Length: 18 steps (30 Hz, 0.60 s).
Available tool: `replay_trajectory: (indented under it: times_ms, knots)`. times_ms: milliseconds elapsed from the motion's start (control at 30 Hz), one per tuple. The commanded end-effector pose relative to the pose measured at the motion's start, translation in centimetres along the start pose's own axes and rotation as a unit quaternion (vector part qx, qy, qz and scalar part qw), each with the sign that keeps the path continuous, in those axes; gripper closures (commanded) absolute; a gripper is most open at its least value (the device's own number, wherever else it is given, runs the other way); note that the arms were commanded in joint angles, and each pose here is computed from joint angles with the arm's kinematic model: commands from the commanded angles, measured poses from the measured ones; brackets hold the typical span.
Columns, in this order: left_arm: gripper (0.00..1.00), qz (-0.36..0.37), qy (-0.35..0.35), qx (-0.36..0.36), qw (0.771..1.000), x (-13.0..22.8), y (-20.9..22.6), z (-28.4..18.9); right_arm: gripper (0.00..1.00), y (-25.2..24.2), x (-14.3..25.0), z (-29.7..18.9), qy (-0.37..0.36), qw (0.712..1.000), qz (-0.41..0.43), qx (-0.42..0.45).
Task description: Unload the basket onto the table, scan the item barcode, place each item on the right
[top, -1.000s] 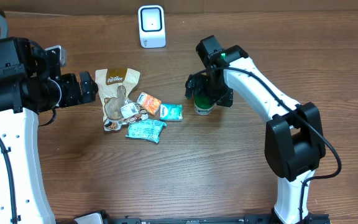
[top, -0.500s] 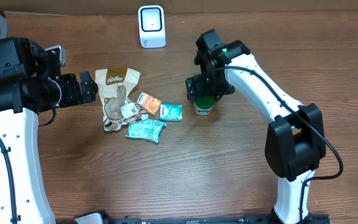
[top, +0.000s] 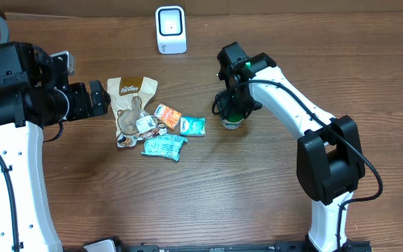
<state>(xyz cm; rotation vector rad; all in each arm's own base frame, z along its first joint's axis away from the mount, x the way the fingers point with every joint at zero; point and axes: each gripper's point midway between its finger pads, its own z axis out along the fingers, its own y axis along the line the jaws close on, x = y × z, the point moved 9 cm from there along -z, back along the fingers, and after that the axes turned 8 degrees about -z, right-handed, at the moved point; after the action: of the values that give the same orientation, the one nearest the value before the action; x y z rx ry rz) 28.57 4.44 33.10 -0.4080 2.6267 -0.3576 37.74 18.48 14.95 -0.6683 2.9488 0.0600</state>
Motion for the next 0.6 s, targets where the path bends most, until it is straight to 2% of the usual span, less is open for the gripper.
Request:
replay_trajectory:
  times_ms: [0, 167, 333, 433, 567]
  knots:
    - [0.0, 0.0, 0.0, 0.009, 1.0, 0.0, -0.3, -0.1, 0.41, -0.1, 0.0, -0.2, -0.002, 1.0, 0.012, 0.007]
    - [0.0, 0.0, -0.001, 0.009, 1.0, 0.0, -0.3, -0.1, 0.55, 0.4, -0.7, -2.4, -0.009, 0.998, 0.031, -0.051]
    - [0.0, 0.0, 0.0, 0.009, 1.0, 0.0, -0.3, -0.1, 0.59, 0.7, -1.7, -7.5, -0.041, 0.99, 0.032, -0.131]
    - [0.0, 0.0, 0.0, 0.009, 1.0, 0.0, -0.3, -0.1, 0.59, 1.2, -2.0, -11.6, -0.083, 0.974, -0.009, -0.212]
    - [0.0, 0.0, -0.001, 0.009, 1.0, 0.0, -0.3, -0.1, 0.59, 1.0, -1.9, -16.7, -0.15, 0.938, -0.048, -0.309]
